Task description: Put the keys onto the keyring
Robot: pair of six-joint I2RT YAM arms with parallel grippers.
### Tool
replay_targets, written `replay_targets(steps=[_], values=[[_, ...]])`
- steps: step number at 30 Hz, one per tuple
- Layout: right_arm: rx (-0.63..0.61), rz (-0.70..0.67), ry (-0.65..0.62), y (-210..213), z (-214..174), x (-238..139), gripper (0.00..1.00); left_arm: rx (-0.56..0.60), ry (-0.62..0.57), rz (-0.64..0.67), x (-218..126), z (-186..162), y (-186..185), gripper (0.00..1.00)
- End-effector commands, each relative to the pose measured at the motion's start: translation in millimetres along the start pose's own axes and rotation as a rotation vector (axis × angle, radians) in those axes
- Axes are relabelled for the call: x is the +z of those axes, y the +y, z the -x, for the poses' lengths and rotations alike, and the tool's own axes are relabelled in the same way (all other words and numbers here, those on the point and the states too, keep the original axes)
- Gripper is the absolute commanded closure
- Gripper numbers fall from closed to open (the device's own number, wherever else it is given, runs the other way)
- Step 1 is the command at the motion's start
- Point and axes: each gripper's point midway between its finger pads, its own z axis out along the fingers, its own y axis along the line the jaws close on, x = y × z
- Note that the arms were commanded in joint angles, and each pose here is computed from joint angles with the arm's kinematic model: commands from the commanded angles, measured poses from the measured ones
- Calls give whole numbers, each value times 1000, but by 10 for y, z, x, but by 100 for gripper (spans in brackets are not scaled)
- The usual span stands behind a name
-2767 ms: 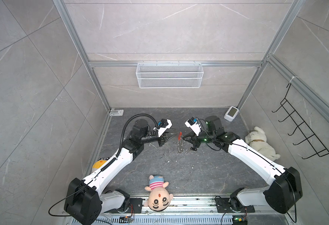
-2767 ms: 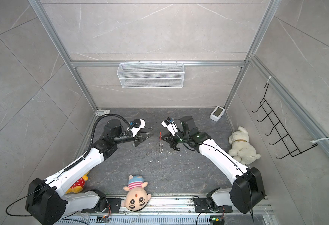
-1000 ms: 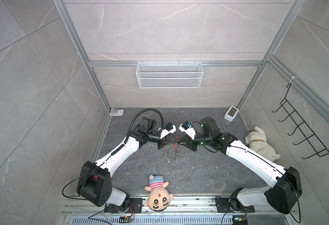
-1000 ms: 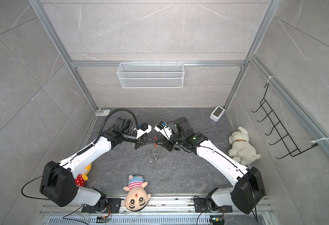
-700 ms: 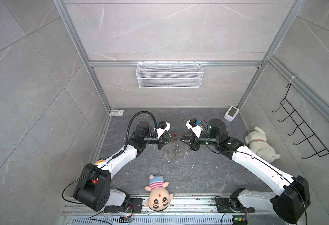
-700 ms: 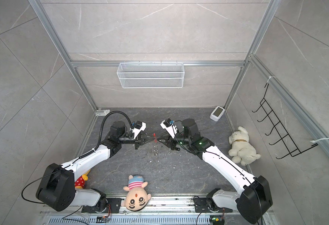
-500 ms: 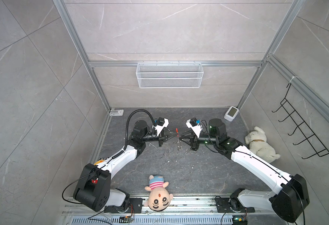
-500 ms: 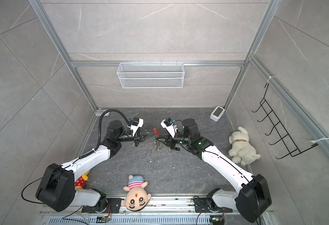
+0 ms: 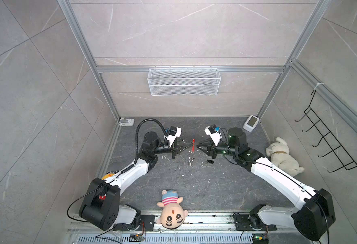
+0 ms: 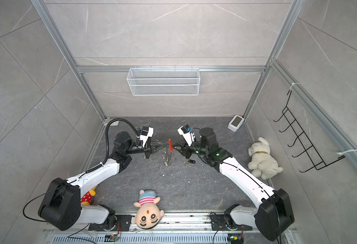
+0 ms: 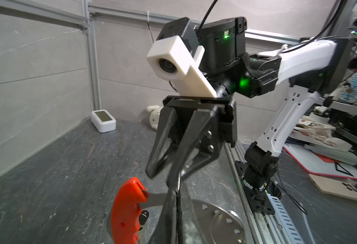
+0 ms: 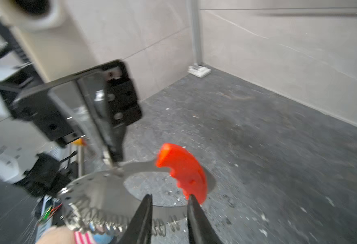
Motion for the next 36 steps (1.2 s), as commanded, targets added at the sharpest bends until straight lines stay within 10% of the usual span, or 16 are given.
replay_targets(steps=[1, 13, 21, 36], values=[[233, -427, 79, -792, -377, -306, 68, 83, -38, 91, -75, 189, 6, 100], [594, -519, 475, -1093, -1975, -51, 64, 46, -44, 259, -238, 127, 18, 100], [678, -554, 501, -1178, -2101, 238, 66, -145, -29, 492, -429, 54, 310, 100], [696, -546, 499, -1260, -2147, 485, 74, -174, 6, 425, -326, -29, 289, 100]])
